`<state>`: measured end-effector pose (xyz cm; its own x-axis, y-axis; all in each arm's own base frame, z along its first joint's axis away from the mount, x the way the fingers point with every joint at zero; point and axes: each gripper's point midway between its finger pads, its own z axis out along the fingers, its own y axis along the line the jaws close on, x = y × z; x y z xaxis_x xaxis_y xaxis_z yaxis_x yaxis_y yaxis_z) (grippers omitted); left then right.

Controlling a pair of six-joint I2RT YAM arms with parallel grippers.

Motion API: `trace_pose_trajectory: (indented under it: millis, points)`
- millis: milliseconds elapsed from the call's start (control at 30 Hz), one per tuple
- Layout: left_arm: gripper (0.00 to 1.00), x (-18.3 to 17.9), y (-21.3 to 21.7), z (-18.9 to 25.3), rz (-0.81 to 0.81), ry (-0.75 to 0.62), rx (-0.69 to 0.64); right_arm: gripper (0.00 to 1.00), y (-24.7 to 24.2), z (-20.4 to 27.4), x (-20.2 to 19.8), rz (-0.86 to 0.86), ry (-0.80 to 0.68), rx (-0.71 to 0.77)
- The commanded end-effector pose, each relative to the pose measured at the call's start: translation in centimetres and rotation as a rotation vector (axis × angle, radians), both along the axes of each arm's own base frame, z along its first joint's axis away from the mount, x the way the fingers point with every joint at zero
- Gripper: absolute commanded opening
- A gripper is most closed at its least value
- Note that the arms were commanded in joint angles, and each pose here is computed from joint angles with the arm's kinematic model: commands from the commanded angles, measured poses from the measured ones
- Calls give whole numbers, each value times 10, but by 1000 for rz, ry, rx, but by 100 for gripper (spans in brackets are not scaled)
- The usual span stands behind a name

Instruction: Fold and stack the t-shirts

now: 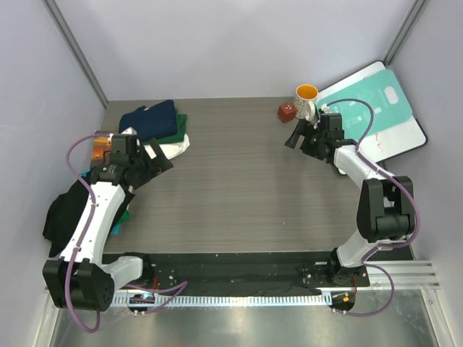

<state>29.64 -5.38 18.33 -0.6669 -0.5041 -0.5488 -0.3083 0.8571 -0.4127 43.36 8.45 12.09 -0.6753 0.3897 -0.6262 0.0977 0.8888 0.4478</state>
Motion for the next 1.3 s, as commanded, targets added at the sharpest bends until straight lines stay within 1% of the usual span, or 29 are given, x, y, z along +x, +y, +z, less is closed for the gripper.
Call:
trace_pose_trajectory:
  millis: [0,33,100,133,167,200,233,300,367,400,433,500,533,600,633,667,700,733,767,800,833,867,1000,1033,1133,1267]
  points:
    - [100,13,-7,15,-25,-72,-40,95,-9,34,-3,16,-71,-35]
    - [100,13,-6,18,-24,-80,-40,95,-8,34,-7,18,-64,-27]
    - [100,12,-5,23,-21,-99,-36,97,-10,42,-10,-23,-63,57]
    - [100,11,-5,22,-19,-97,-34,97,-1,43,-13,10,-70,142]
    - [100,9,-4,23,-20,-104,-33,96,4,46,-13,-5,-68,208]
    - [100,6,-4,22,-21,-95,-27,96,-8,46,-9,-38,-85,215]
    - [100,5,-3,22,-23,-93,-25,96,-12,42,-9,-54,-84,199]
    - [100,-1,-1,23,-24,-89,-13,96,-30,35,-5,-110,-84,106]
    - [100,-5,2,23,-21,-88,5,98,-44,40,6,-153,-107,40]
    - [100,-8,3,24,-17,-87,9,99,-49,46,13,-147,-128,14]
    - [100,-9,3,22,-20,-84,15,99,-55,63,32,-154,-167,-4]
    - [100,-9,3,22,-17,-85,10,99,-70,77,54,-177,-214,-93]
    - [100,-9,1,20,-24,-80,1,99,-79,83,72,-206,-239,-124]
    - [100,-7,-3,21,-28,-81,-21,99,-97,78,90,-265,-237,-177]
    - [100,-6,-5,20,-34,-74,-34,99,-106,87,102,-282,-264,-166]
    - [100,-6,-6,20,-34,-73,-37,99,-109,65,111,-279,-231,-163]
    - [100,-6,-6,20,-34,-73,-39,99,-110,70,122,-281,-262,-159]
    - [100,-6,-6,20,-36,-73,-39,98,-111,63,128,-279,-263,-165]
    - [100,-5,-5,19,-33,-72,-35,98,-105,47,135,-243,-240,-143]
    - [100,-5,-5,19,-31,-74,-33,98,-102,46,142,-226,-246,-133]
    - [100,-5,-5,18,-30,-71,-32,98,-100,40,145,-215,-239,-128]
    - [100,-5,-5,17,-31,-65,-33,98,-98,25,150,-208,-217,-124]
    - [100,-3,-6,14,-32,-54,-40,97,-101,11,165,-208,-230,-134]
    - [100,-3,-7,13,-33,-53,-43,97,-98,13,171,-197,-257,-127]
    - [100,-1,-8,9,-34,-43,-48,97,-91,8,181,-160,-273,-106]
    - [99,0,-10,6,-39,-32,-60,97,-85,1,189,-148,-289,-124]
